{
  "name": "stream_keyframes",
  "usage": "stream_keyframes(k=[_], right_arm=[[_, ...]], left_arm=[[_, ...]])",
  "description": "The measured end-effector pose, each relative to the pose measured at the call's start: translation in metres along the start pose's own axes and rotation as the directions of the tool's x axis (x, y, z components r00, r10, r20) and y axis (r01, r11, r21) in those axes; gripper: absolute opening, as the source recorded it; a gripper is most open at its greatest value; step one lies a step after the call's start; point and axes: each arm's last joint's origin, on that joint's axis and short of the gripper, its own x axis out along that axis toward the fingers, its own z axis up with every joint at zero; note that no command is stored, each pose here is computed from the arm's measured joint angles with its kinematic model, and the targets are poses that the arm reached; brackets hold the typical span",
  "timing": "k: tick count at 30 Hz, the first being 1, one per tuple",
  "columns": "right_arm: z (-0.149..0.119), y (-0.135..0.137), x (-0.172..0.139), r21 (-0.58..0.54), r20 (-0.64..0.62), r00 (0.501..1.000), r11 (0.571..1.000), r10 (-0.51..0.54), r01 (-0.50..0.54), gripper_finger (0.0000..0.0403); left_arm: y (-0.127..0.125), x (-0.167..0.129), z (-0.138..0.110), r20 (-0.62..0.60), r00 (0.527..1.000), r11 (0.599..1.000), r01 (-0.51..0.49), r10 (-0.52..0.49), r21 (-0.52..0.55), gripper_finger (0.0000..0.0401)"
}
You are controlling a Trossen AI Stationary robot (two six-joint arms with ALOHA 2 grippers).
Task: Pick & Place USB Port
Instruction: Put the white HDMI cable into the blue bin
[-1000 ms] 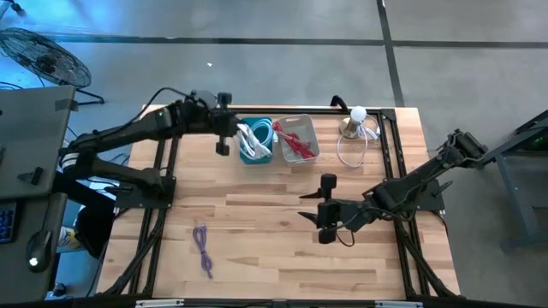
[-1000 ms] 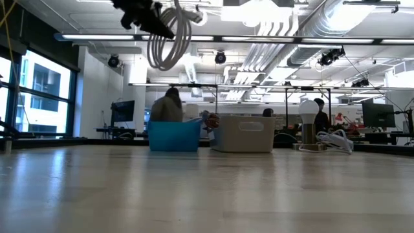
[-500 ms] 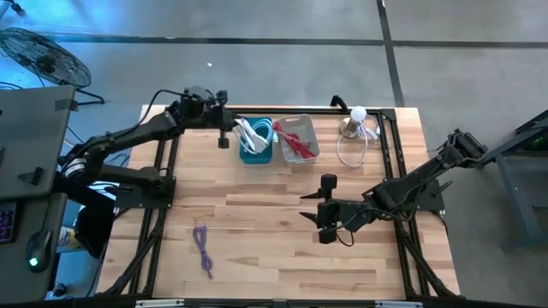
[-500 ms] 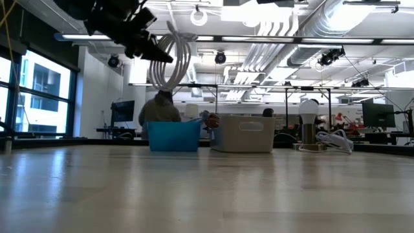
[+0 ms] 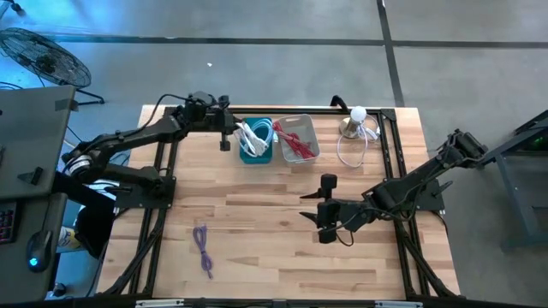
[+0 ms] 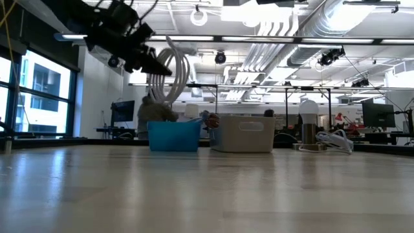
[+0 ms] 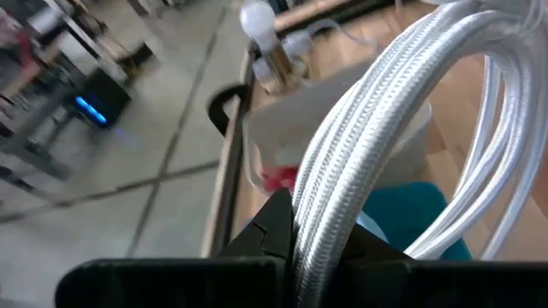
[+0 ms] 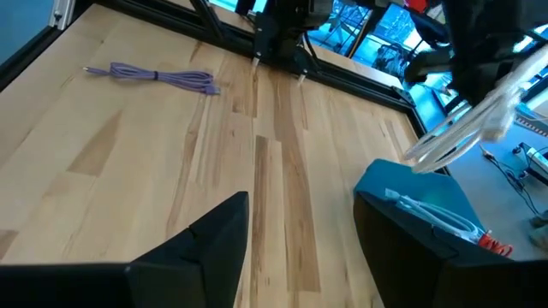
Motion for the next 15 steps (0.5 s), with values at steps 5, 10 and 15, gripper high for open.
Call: stream_keyframes(k=[5,10,15], right_arm=[[0.000,0.000,0.000,0.015,0.000,1.000,1.000,0.005,-0.005,0.0204],[0.000,0.000,0.000,0.019,0.000,1.000,1.000,0.011,-0.011,0.0204],[0.000,0.001,0.000,0.018,0.000,1.000,1.000,0.019,-0.019,0.0204]], left_arm=[[-0.002,0.021,-0.014,-0.026,0.999,0.999,0.036,-0.037,-0.032,0.0010],[-0.002,0.037,-0.024,-0.008,0.998,0.997,0.057,-0.058,-0.057,0.0010],[-0.003,0.043,-0.029,-0.020,0.998,0.996,0.064,-0.065,-0.063,0.0010]])
